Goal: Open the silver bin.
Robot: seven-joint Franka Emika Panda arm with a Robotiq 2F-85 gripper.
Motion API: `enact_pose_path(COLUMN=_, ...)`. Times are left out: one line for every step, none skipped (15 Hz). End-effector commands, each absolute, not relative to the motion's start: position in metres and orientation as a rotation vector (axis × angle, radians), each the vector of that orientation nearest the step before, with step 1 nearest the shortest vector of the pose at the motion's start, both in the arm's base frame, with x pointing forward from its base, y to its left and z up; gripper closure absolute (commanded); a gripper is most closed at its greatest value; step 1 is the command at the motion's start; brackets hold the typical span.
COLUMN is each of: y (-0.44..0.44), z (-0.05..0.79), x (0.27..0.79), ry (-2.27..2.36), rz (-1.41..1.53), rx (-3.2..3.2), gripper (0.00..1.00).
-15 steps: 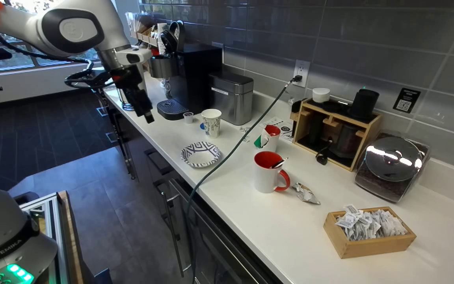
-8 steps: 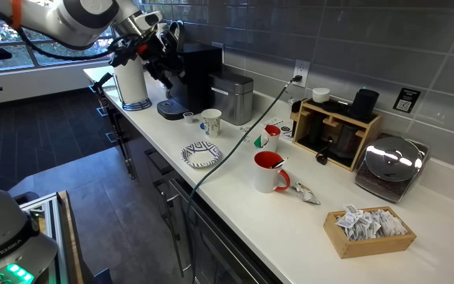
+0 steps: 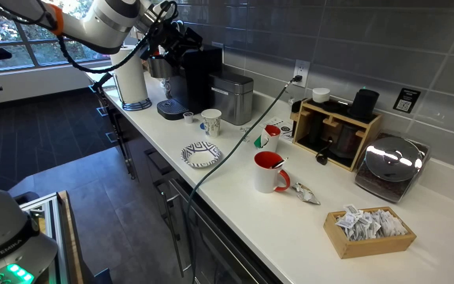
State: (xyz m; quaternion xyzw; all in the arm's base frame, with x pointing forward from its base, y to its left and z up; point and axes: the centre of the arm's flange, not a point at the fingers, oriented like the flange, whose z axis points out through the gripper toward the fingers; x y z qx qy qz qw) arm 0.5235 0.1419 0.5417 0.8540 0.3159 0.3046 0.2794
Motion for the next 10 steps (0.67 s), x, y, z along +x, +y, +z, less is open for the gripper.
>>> enact_pose_path(y=0.145, z=0.536, x=0.526, ry=0.867, rz=0.819, rx=2.28, gripper=0.0)
enact_pose_path(y=0.146, z=0.533, x=0.528, ry=0.877, rz=0.817, rx=2.275, gripper=0.0)
enact_pose_path(y=0.147, z=0.533, x=0.529, ry=0.878, rz=0.818, rx=2.272, gripper=0.0)
enact_pose_path(y=0.147, z=0.535, x=0.53, ry=0.878, rz=0.822, rx=2.27, gripper=0.0)
enact_pose_path(y=0.151, z=0.534, x=0.528, ry=0.874, rz=0.843, rx=2.234, gripper=0.0)
enact_pose_path(y=0.161, z=0.53, x=0.531, ry=0.884, rz=0.917, rx=2.124, gripper=0.0)
enact_pose_path(y=0.169, z=0.525, x=0.533, ry=0.903, rz=0.954, rx=2.065, gripper=0.0)
enact_pose_path(y=0.176, z=0.521, x=0.533, ry=0.93, rz=0.995, rx=2.005, gripper=0.0)
enact_pose_path(y=0.183, z=0.515, x=0.531, ry=0.98, rz=1.029, rx=1.948, gripper=0.0)
enact_pose_path(y=0.189, z=0.51, x=0.53, ry=1.017, rz=1.078, rx=1.896, gripper=0.0)
